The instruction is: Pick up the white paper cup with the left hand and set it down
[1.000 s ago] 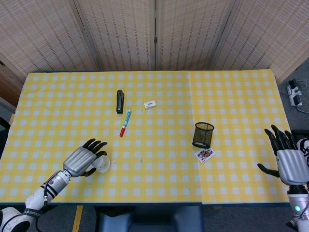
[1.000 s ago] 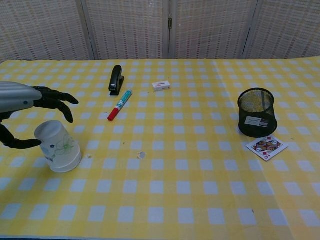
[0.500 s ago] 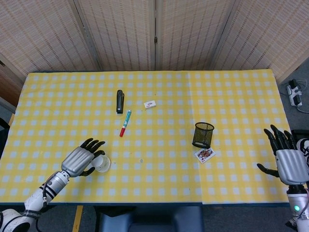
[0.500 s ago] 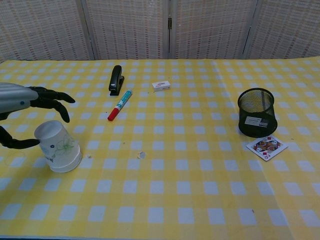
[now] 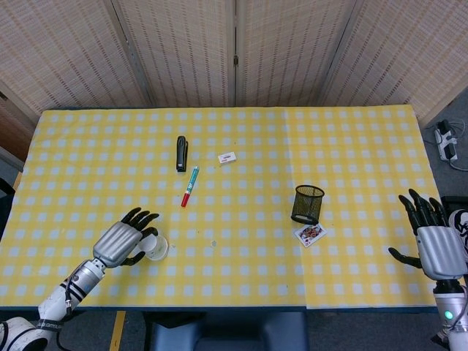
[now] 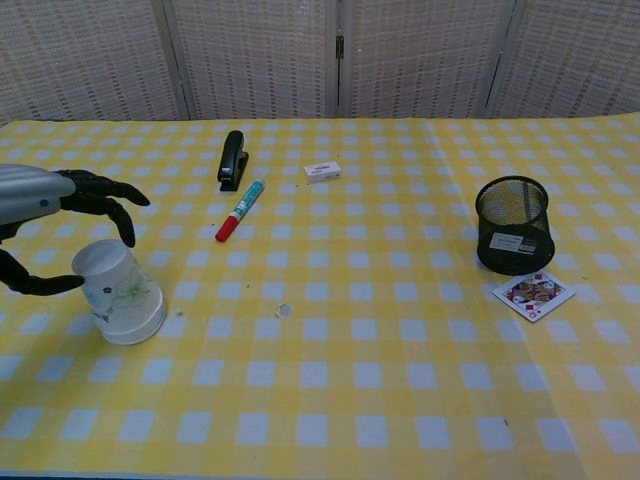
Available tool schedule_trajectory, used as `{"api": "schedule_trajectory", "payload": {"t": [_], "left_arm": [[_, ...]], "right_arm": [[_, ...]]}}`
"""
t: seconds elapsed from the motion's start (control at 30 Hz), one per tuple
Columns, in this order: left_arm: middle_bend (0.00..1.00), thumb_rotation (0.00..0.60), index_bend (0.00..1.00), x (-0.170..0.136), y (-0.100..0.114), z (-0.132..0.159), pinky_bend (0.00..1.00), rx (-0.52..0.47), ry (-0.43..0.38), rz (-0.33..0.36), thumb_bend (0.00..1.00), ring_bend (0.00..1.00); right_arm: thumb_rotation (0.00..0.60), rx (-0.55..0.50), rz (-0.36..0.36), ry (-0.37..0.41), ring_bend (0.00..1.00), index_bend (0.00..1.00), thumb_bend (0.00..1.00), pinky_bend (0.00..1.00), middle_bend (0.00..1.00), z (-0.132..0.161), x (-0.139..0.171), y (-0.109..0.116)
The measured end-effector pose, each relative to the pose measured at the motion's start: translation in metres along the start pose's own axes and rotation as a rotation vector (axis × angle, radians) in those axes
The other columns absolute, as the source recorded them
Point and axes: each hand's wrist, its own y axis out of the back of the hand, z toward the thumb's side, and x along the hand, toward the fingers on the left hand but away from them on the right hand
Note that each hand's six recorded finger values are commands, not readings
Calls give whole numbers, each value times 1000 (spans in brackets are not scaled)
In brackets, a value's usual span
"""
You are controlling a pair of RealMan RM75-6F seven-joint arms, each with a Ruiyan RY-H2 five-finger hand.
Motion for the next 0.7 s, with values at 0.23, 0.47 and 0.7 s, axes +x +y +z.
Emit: {"api": "schedule_trajectory", "payload": {"t": [0.23,0.47,0.7], "left_arm": [[152,600,405,-2,6,-1,31,0,-5,22,412,121],[159,600,404,-8,21,0,32,0,-3,59,413,124],[176,600,403,-13,29,-1,47,25,5,87,467,146]], "right_arm": [[600,0,-1,1,82,0,58,0,0,1,0,0],[600,0,-5,2,83,0,59,0,0,1,0,1],[600,-2,-3,4,83,0,59,0,0,1,0,0]]}}
